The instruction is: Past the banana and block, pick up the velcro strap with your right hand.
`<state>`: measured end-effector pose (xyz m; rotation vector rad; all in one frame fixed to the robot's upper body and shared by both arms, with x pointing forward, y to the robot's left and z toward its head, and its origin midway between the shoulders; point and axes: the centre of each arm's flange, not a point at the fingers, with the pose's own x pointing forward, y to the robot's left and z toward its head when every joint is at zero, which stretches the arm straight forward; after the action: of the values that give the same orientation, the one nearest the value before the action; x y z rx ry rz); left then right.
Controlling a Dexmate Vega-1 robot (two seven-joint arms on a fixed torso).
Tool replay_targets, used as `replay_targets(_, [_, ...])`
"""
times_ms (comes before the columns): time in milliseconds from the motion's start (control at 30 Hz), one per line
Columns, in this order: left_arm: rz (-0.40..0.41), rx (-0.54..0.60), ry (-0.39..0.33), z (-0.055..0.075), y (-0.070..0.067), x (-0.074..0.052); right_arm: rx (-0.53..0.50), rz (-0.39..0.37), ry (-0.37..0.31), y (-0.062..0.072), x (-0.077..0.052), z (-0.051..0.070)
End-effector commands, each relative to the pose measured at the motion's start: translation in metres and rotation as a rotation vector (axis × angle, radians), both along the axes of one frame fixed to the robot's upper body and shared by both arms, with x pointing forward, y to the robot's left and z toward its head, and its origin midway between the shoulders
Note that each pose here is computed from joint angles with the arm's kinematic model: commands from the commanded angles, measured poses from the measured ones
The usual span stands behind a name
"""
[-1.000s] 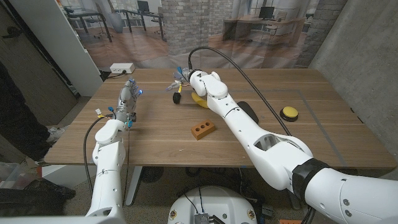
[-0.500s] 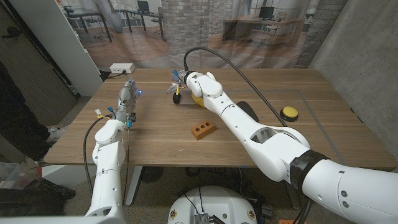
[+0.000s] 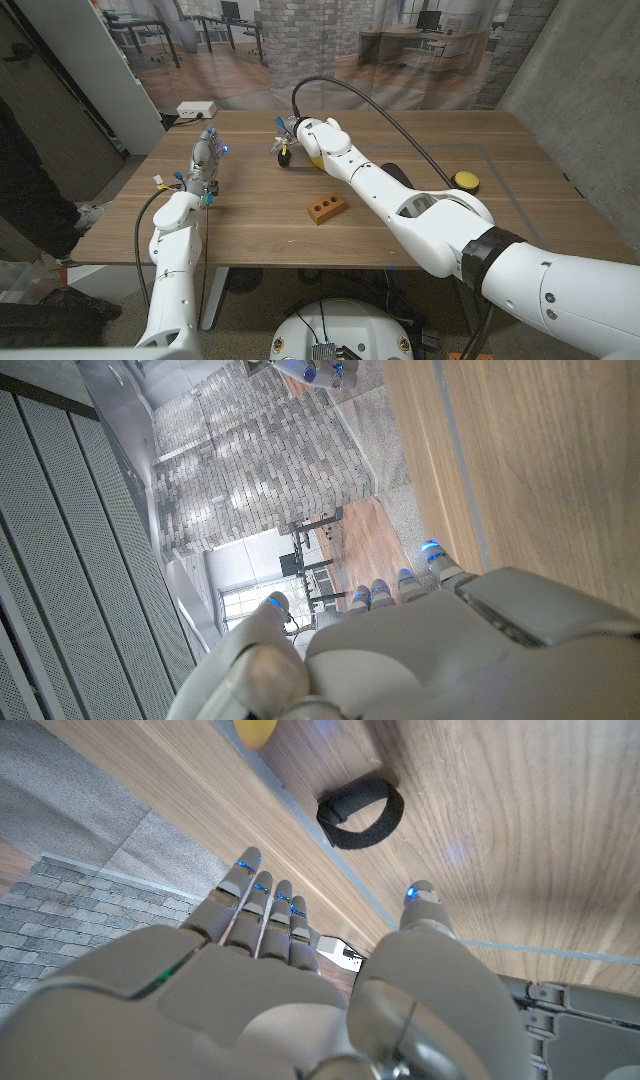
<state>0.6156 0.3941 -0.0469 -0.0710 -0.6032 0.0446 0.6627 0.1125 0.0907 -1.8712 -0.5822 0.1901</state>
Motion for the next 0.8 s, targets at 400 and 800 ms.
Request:
replay_targets(400, [0.002, -0.005, 0.012, 0.0, 0.004, 0.006, -0.067, -0.039, 0.006, 0.009, 0.021, -0.013])
replay_targets(800, [0.006, -0.007, 0.016, 0.001, 0.005, 0.009, -0.09, -0.023, 0.016, 0.007, 0.023, -0.018])
